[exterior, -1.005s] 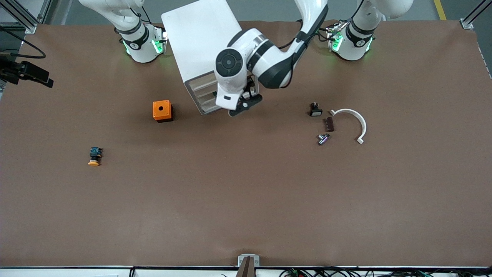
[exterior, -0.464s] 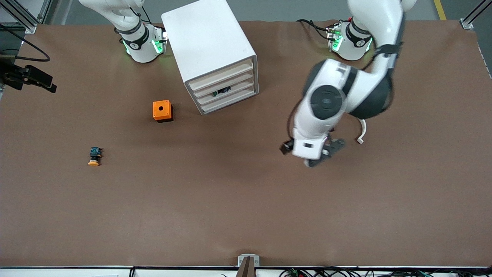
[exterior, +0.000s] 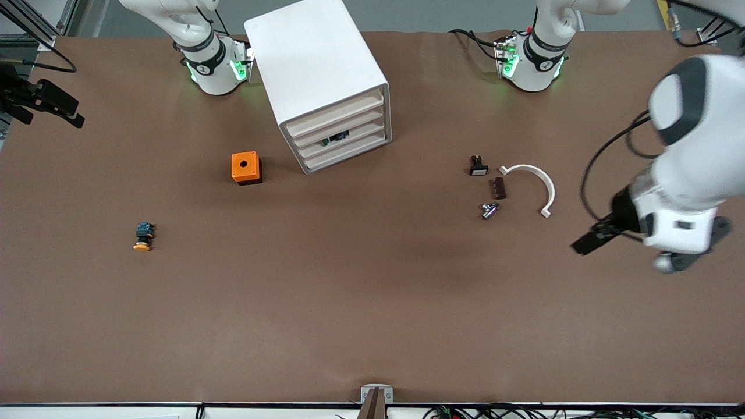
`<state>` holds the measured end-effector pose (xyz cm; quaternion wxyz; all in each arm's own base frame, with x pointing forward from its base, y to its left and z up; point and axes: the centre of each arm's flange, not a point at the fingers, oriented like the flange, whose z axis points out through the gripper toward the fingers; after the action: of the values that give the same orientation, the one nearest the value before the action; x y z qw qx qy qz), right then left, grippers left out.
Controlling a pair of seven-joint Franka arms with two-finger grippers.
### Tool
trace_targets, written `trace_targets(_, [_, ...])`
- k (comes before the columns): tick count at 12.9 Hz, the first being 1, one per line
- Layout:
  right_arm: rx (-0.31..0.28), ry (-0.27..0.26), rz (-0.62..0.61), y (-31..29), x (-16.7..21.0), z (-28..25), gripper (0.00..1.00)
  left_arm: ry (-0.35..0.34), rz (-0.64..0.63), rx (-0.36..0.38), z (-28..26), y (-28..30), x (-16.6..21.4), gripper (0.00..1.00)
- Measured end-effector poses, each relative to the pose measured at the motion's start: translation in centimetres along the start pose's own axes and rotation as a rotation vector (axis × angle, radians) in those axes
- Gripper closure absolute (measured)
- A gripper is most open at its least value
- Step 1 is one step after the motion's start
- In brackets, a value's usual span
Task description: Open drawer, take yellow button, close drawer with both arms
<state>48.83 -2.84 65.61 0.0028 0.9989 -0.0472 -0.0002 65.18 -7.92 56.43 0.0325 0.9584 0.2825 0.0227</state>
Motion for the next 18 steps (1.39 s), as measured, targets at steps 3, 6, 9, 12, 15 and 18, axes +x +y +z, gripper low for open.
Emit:
trace_targets(3, [0.001,0.021,0.004,0.2,0.0,-0.9,0.0,-0.026,0.08,0.002,-3.9,-5.0,0.7,0.0])
trace_targets(6, [0.002,0.023,0.006,0.3,0.0,-1.0,0.0,-0.034,0.199,0.0,-7.0,-8.6,0.7,0.0])
trace_targets(9, [0.002,0.022,0.006,0.3,0.1,-1.0,0.0,-0.019,0.314,0.059,-9.4,-12.4,0.4,0.0])
trace_targets(12, [0.001,0.02,0.005,0.3,0.1,-0.9,0.0,-0.009,0.388,0.104,-9.6,-10.7,-1.7,0.0])
trace_targets(15, [0.001,0.018,0.005,0.2,0.2,-0.8,0.0,-0.037,0.422,0.117,-9.1,-9.4,-3.0,0.0])
trace_targets(18, [0.001,0.018,0.005,0.2,0.2,-0.8,0.0,-0.057,0.437,0.124,-8.6,-9.3,-4.3,0.0])
